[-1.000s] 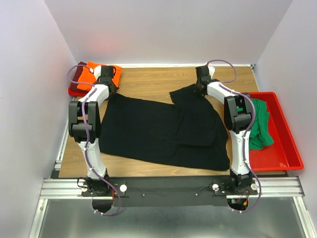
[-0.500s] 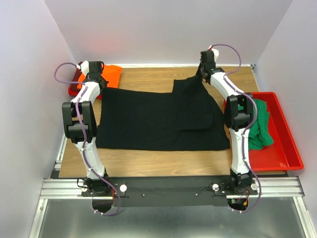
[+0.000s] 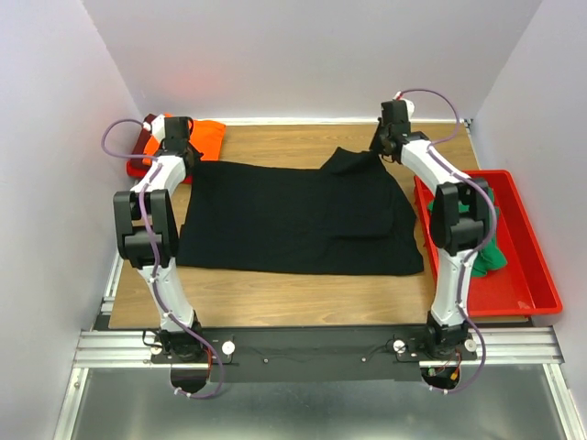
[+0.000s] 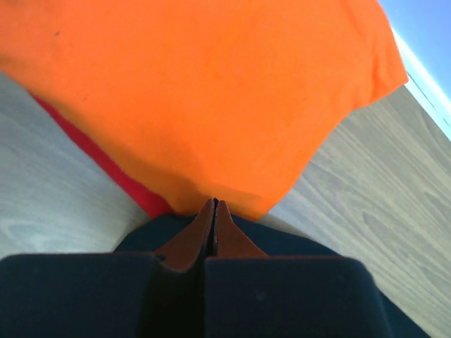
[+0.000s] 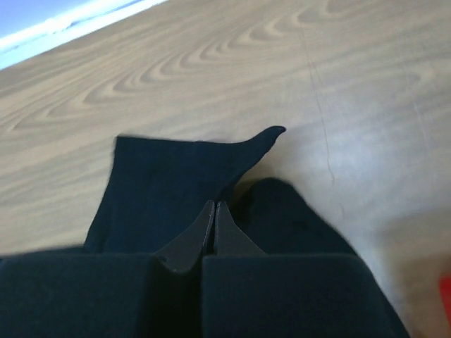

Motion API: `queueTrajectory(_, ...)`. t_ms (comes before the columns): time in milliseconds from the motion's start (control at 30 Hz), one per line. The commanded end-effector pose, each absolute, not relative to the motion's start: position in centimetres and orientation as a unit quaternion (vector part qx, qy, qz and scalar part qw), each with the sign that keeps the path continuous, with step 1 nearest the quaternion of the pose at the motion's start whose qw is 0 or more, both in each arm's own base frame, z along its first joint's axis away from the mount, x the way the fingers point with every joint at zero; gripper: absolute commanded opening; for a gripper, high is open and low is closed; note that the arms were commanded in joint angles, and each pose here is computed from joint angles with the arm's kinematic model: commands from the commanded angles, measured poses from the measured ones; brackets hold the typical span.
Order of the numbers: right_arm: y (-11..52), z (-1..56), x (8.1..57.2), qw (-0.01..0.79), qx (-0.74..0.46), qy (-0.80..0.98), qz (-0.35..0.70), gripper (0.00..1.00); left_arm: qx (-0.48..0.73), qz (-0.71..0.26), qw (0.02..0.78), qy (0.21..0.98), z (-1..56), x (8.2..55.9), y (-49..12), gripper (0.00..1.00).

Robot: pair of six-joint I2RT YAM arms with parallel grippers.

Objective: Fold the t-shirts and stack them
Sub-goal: Fold the tshirt

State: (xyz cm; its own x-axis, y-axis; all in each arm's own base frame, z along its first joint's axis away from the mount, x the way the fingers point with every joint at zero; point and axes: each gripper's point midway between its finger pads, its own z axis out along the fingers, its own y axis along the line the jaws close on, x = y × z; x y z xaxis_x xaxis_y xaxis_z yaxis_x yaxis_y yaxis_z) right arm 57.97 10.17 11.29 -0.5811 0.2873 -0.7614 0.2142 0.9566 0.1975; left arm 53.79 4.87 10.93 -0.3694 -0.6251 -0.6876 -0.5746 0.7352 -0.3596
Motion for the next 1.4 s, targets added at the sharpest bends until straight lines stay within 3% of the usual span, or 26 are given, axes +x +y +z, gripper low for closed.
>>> queueTrajectory(0, 9.9, 13.4, 54.7, 0.431, 0.158, 0.886, 0.065, 0.0, -0.364, -0.045, 0.452, 0.813, 13.9, 52.8, 5.2, 0.0)
queueTrajectory(800, 9.6, 16.3, 38.0, 0.406, 0.178, 0.884, 0.151, 0.0, -0.387, -0.055, 0.417, 0.82, 12.2, 46.7, 6.3, 0.0)
queueTrajectory(1367, 9.5, 15.5, 33.5, 0.381, 0.176, 0.893, 0.165, 0.01, -0.409, -0.049, 0.385, 0.826, 9.4, 42.0, 7.8, 0.0)
